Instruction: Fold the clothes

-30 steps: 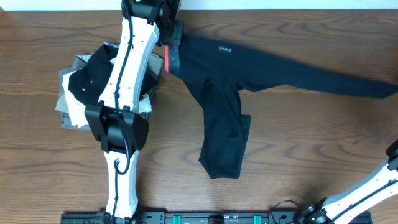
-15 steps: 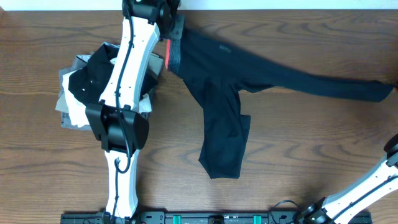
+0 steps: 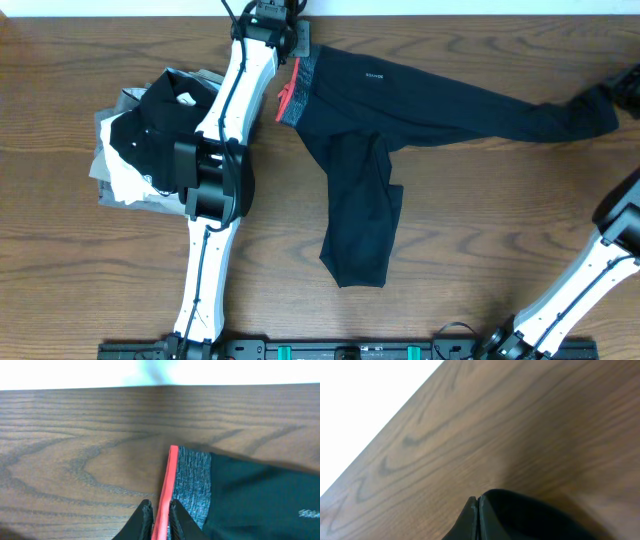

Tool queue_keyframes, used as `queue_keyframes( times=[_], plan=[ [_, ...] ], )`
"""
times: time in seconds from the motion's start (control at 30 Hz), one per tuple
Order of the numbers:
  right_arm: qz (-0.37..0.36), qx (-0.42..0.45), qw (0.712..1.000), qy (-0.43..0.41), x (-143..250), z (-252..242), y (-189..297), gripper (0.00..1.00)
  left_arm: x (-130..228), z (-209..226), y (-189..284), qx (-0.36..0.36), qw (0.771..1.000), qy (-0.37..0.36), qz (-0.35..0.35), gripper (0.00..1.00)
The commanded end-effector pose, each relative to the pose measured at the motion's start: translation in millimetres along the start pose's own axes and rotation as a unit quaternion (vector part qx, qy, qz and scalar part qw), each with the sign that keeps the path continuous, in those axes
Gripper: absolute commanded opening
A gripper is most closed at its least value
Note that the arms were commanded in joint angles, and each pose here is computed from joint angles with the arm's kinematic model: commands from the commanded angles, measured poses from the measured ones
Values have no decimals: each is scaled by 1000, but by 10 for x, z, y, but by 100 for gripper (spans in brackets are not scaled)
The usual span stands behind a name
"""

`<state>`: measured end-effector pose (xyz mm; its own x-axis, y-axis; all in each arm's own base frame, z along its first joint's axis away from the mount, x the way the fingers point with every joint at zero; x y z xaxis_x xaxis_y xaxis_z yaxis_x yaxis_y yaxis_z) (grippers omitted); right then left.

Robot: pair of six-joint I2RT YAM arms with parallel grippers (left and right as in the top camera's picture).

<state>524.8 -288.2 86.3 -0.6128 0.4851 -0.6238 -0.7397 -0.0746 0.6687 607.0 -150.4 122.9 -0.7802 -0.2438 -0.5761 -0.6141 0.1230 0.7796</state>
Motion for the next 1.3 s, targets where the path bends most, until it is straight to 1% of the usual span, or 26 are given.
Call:
queue_keyframes(
  times=[0.0, 0.03, 0.07, 0.1, 0.13, 0.17, 0.23, 0.3, 0.4, 0.5, 0.6, 0.67, 0.77, 0.93, 1.07, 1.13, 1.17, 1.2, 1.23, 1.27],
  plan=[
    [3, -26, 1000, -7, 29, 157, -87, 2, -93, 1, 151, 0, 999, 36, -8, 16],
    [3, -27, 1000, -6, 27, 164, -90, 3, -46, 24, 151, -5, 999, 36, 3, 17],
    [4, -27, 1000, -6, 30, 162, -89, 14, 2, 44, 152, -11, 999, 35, 14, 17],
    [5, -25, 1000, -9, 36, 137, -78, 16, 61, 71, 156, -17, 999, 34, 27, 17],
    [6, -23, 1000, -12, 42, 107, -64, 16, 117, 97, 160, -24, 998, 33, 40, 17],
    [6, -24, 1000, -17, 41, 66, -39, 17, 167, 104, 165, -25, 998, 27, 52, 21],
    [5, -36, 999, -26, 35, -1, 33, 31, 286, 80, 181, -12, 996, 6, 83, 22],
    [9, -55, 998, -42, 59, -88, 121, 37, 397, 47, 202, 1, 994, -3, 111, 23],
    [31, -71, 995, -66, 179, -244, 264, 40, 538, 13, 235, 7, 990, -22, 142, 24],
    [62, -59, 995, -55, 360, -416, 375, 43, 661, -35, 265, 5, 985, -49, 163, 24],
    [103, -1, 994, -47, 559, -653, 461, 45, 783, -84, 296, 4, 980, -77, 183, 25],
    [119, 34, 992, -32, 625, -760, 481, 47, 863, -101, 295, 2, 977, -86, 196, 25],
    [125, 33, 991, 15, 632, -722, 450, 48, 982, -85, 236, -4, 973, -88, 213, 25],
    [129, 61, 989, 38, 625, -664, 296, 51, 1236, 24, 102, -18, 965, -88, 245, 25],
    [126, 63, 990, 27, 647, -586, 120, 49, 1440, 127, 24, -32, 959, -80, 272, 25],
    [124, 62, 990, 19, 665, -557, 37, 42, 1492, 154, 6, -35, 957, -79, 278, 25],
    [124, 62, 990, 17, 667, -545, 18, 31, 1507, 161, -1, -36, 956, -79, 280, 25],
    [126, 66, 990, 17, 680, -543, 3, 13, 1518, 166, -10, -36, 956, -79, 280, 25],
    [127, 72, 989, 16, 681, -552, 3, 4, 1518, 169, -15, -36, 956, -79, 280, 25],
    [124, 78, 989, 12, 653, -552, 33, 1, 1515, 167, -17, -36, 956, -79, 279, 25]
  ],
)
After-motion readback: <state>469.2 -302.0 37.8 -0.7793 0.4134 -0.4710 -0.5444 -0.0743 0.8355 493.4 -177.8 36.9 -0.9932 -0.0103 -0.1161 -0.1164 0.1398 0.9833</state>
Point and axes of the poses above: each gripper's point midway between its finger pads, its own y axis back along the fingers, its own z axis along the line the jaws close on, x = y × z, the point moved 3 cm from there along y, back along the fingers, and after that the axes turned 14 degrees about y, right-handed, at the moved point
